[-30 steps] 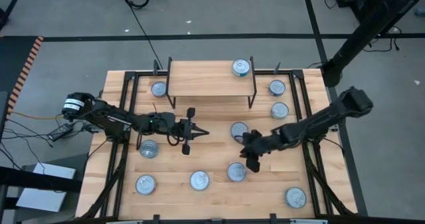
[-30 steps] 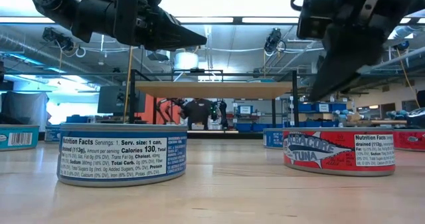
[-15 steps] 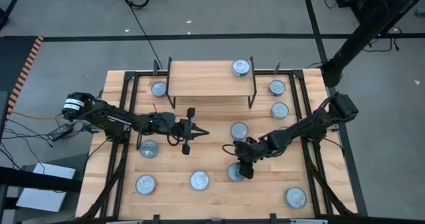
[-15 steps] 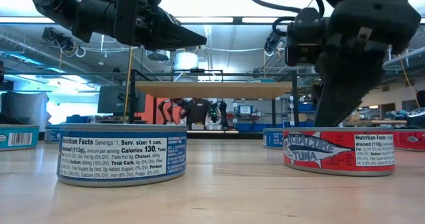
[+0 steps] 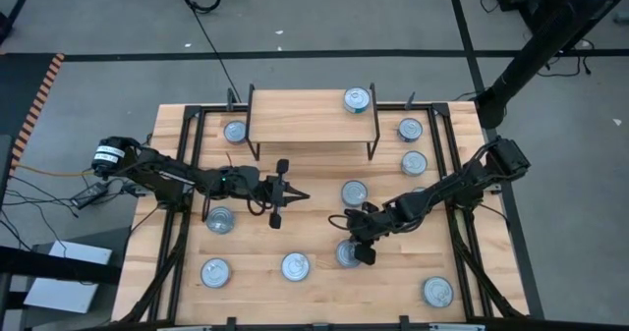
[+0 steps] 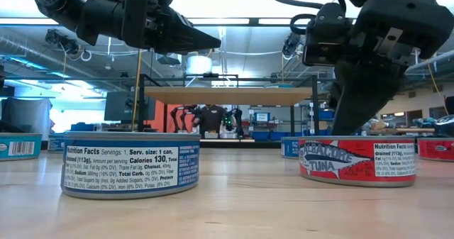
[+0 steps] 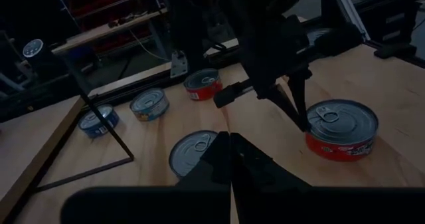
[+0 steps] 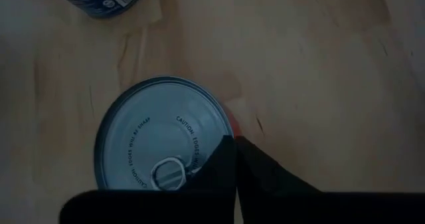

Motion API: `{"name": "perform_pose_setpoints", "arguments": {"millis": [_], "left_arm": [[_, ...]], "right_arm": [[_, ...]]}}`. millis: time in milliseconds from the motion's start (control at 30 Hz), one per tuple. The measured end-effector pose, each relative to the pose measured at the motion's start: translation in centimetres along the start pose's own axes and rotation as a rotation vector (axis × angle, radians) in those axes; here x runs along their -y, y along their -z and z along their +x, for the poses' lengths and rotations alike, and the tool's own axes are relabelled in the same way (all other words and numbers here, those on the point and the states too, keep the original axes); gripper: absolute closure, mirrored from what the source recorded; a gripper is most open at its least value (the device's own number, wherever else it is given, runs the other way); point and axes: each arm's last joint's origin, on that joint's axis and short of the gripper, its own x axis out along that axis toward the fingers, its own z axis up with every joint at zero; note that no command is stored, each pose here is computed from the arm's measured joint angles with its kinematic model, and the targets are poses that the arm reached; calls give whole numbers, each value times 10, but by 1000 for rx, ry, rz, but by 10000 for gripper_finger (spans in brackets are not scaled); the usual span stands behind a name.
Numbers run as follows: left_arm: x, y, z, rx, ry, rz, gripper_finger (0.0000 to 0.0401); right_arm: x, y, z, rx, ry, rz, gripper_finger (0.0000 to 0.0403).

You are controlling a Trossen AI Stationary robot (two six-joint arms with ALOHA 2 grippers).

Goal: Stack canned seafood by type on shelf
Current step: Put the red tuna can on the shelf

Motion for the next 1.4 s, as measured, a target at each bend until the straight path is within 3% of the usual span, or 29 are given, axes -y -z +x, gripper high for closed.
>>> {"name": "perform_pose_setpoints", "arguments": {"millis": [300,600,933,1200,1400], "left_arm": [[-1,0,0,-8,-29,-57,400],[-2,1,0,-21,-83,-105,400],[-3,5,0,-71,-133,-127,382],[-3,5,0,-77,-144,-127,380],[-3,5,0,-78,-145,-127,380]], "right_arm": [[-8,-19,-10,32,99,-108,398],[-20,-32,-22,176,338,-311,401],[-31,-21,-23,303,634,-596,401],[-30,0,0,306,705,-808,401],[-36,9,19,320,797,-887,401]]}}
